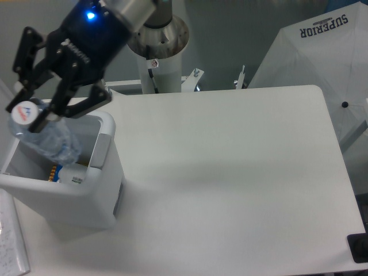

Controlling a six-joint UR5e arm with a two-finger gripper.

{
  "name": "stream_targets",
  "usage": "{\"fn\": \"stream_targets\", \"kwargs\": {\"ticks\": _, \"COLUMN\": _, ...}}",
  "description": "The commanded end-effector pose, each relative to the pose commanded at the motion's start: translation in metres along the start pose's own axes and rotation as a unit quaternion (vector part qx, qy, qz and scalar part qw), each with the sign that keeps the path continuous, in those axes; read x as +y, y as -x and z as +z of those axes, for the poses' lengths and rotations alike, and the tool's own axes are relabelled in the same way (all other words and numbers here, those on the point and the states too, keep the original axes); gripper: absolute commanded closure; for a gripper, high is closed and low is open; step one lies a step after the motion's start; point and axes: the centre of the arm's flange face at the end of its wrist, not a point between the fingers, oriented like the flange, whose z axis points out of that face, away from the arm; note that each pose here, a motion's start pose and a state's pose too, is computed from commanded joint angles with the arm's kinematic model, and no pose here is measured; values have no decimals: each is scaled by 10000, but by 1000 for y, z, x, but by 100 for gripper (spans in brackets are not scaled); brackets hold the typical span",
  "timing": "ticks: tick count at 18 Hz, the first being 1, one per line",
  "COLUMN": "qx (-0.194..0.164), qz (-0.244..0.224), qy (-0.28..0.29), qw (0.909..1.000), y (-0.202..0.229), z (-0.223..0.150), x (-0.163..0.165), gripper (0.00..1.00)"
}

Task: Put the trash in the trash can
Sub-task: 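Carry the bottle over the bin and lower it inside, then open the gripper to release the bottle into the bin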

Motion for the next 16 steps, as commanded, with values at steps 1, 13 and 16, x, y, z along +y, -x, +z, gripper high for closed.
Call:
{"fn": "stream_targets", "kwargs": {"ticks": 1, "qx": 55, "qz": 5, "qy": 35, "qw": 10000, "y": -4, "z": 6, "x": 4, "gripper": 100}}
{"fn": "stream_targets", "kwargs": {"ticks": 13, "qx": 211, "qz": 239, "qy": 331, "qw": 9989, "y": 5, "z": 27, "x": 71, "gripper": 0}}
{"fn": "stream_targets", "kwargs": {"ticks": 16, "qx": 145, "qz": 208, "qy": 291, "qw": 9993, "y": 2, "z": 18, "x": 67, "gripper": 0}}
